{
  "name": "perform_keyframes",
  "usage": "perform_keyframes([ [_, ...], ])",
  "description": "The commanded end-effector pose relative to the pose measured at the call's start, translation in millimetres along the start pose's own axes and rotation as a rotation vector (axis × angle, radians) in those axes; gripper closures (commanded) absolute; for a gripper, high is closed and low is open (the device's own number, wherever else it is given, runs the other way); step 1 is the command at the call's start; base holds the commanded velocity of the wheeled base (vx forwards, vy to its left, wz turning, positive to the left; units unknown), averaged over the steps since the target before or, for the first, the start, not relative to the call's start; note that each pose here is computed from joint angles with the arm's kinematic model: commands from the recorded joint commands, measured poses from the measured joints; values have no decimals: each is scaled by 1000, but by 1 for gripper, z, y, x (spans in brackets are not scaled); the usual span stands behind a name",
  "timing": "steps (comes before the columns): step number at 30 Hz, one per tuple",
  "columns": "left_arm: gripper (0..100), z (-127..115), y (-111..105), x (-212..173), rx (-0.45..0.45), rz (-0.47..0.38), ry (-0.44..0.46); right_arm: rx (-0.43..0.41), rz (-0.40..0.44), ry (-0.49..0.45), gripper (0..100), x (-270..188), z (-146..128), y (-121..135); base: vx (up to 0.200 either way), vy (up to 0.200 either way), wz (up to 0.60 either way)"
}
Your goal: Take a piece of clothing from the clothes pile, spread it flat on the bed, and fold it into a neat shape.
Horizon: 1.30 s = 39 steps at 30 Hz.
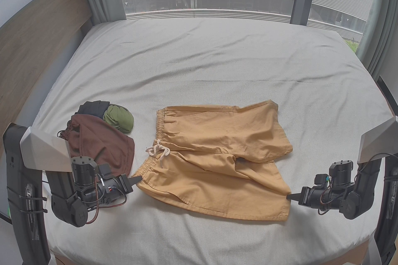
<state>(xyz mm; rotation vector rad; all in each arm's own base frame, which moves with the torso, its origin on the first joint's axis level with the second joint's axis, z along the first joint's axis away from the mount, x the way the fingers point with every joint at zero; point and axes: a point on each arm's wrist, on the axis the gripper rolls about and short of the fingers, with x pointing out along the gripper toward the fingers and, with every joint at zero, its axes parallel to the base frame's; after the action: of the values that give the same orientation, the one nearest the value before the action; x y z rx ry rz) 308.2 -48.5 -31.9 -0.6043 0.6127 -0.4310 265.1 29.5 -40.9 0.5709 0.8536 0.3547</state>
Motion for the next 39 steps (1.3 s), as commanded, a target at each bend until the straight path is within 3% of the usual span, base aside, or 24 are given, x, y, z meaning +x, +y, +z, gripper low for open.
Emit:
perform_keyframes([
  [1,100,-2,1,0,-6,4,6,2,-1,6,100,1,-1,0,0,0,0],
  [3,100,-3,0,-1,-8,4,9,-1,-1,6,100,1,-1,0,0,0,0],
  [4,0,-3,0,-1,-8,4,11,-2,0,5,100,1,-1,0,0,0,0],
  [6,0,-4,0,-2,-8,3,12,-17,-1,9,100,1,-2,0,0,0,0],
  [7,0,-4,0,-2,-7,1,10,-18,-2,9,0,1,-2,-1,0,0,0],
  [13,0,-2,-1,-3,1,-9,-9,-44,9,-20,0,2,2,0,0,0,0],
  [16,0,0,-2,-2,5,-11,-18,-65,36,-68,0,3,11,1,0,0,0],
  [18,0,2,-2,-1,10,-15,-25,-93,87,-158,0,11,30,5,0,0,0],
  [22,0,3,-3,-1,14,-19,-28,-67,117,-193,0,30,44,4,0,0,0],
  [31,0,3,-5,2,23,-29,-26,-90,142,-199,0,73,53,-6,0,0,0],
  [39,0,2,-5,3,27,-30,-25,-125,180,-182,0,95,57,12,0,0,0],
])
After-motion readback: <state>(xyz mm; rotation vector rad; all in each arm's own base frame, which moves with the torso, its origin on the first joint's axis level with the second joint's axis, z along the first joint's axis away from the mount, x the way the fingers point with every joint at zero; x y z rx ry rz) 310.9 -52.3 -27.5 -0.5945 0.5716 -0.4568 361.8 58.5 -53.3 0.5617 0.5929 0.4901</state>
